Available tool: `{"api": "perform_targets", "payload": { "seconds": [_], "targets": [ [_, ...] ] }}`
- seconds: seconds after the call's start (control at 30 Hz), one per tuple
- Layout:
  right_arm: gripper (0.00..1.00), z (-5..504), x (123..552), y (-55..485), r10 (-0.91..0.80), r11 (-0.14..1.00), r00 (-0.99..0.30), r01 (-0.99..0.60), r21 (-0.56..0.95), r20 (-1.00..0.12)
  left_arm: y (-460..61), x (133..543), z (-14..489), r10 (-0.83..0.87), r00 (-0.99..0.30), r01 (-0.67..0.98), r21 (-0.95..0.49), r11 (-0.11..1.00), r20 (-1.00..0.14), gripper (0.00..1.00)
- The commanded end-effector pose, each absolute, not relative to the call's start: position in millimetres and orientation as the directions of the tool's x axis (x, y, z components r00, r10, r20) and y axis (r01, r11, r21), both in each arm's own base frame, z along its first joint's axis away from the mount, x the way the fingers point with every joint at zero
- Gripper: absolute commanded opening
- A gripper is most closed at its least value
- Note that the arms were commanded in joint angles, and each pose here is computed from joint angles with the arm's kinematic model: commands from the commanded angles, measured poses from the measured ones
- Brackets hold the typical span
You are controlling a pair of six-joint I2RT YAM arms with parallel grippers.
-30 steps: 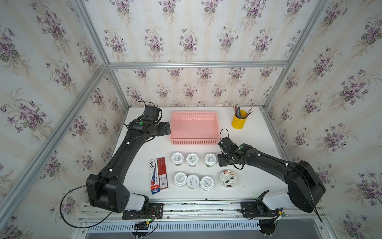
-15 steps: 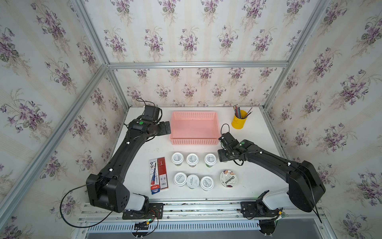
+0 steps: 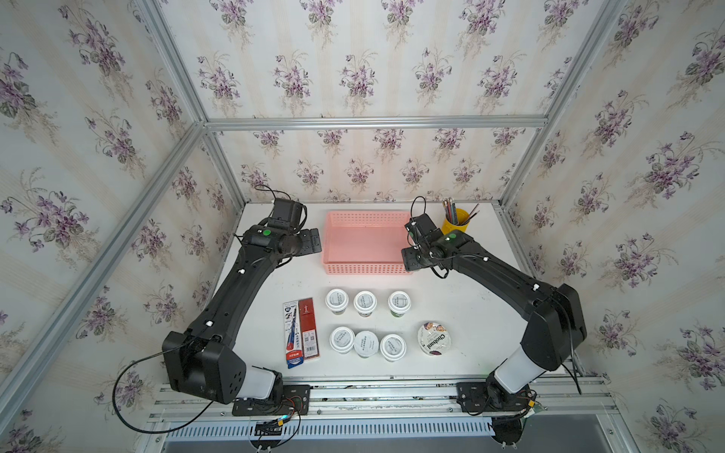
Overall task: Put the yogurt in the basket
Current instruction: Place the yogurt in the basket.
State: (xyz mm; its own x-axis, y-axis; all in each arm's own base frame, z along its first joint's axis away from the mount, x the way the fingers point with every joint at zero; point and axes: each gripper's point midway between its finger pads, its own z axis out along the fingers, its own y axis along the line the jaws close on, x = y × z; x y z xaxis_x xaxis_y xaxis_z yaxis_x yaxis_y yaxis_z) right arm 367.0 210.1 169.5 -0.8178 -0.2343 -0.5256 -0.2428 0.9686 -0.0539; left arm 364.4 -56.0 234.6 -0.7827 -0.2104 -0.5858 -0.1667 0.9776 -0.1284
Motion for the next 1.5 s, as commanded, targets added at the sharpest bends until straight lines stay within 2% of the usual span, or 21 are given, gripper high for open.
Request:
{"api": "perform_targets", "payload": {
  "seconds": [0.0, 0.3, 0.53, 0.57, 0.63, 1.03, 1.47],
  "targets": [
    [0.74, 178.3, 388.7, 225.1, -0.276, 0.956, -0.797, -0.283, -0.072, -0.537, -53.0, 361.9, 243.9, -0.198, -0.77, -0.158, -0.118, 0.98, -0.607, 0.99],
    [0.74, 174.0, 462.9, 269.1, -0.283, 0.948, -0.764, -0.316, -0.047, -0.58, -60.8, 363.2, 237.1, -0.159, -0.789, -0.12, -0.105, 0.987, -0.593, 0.99],
    [0.74, 145.9, 501.0, 274.9, -0.27, 0.951, -0.77, -0.306, -0.037, -0.578, -67.6, 369.2, 224.6, -0.145, -0.814, -0.101, -0.11, 0.989, -0.563, 0.99],
    [0.74, 142.8, 515.1, 256.3, -0.239, 0.962, -0.779, -0.27, -0.034, -0.58, -67.6, 369.6, 222.5, -0.144, -0.817, -0.101, -0.107, 0.989, -0.559, 0.99],
    [0.74, 132.9, 523.1, 254.3, -0.236, 0.963, -0.782, -0.266, -0.034, -0.576, -66.6, 371.0, 219.6, -0.144, -0.822, -0.106, -0.1, 0.989, -0.552, 0.99],
    [0.75, 91.8, 549.6, 253.4, -0.256, 0.961, -0.789, -0.27, -0.059, -0.558, -65.7, 375.1, 210.7, -0.143, -0.831, -0.116, -0.083, 0.99, -0.537, 0.99],
    [0.75, 80.7, 557.4, 252.5, -0.273, 0.959, -0.785, -0.271, -0.089, -0.557, -66.0, 376.1, 210.6, -0.137, -0.832, -0.111, -0.08, 0.991, -0.537, 0.99]
  ]
}}
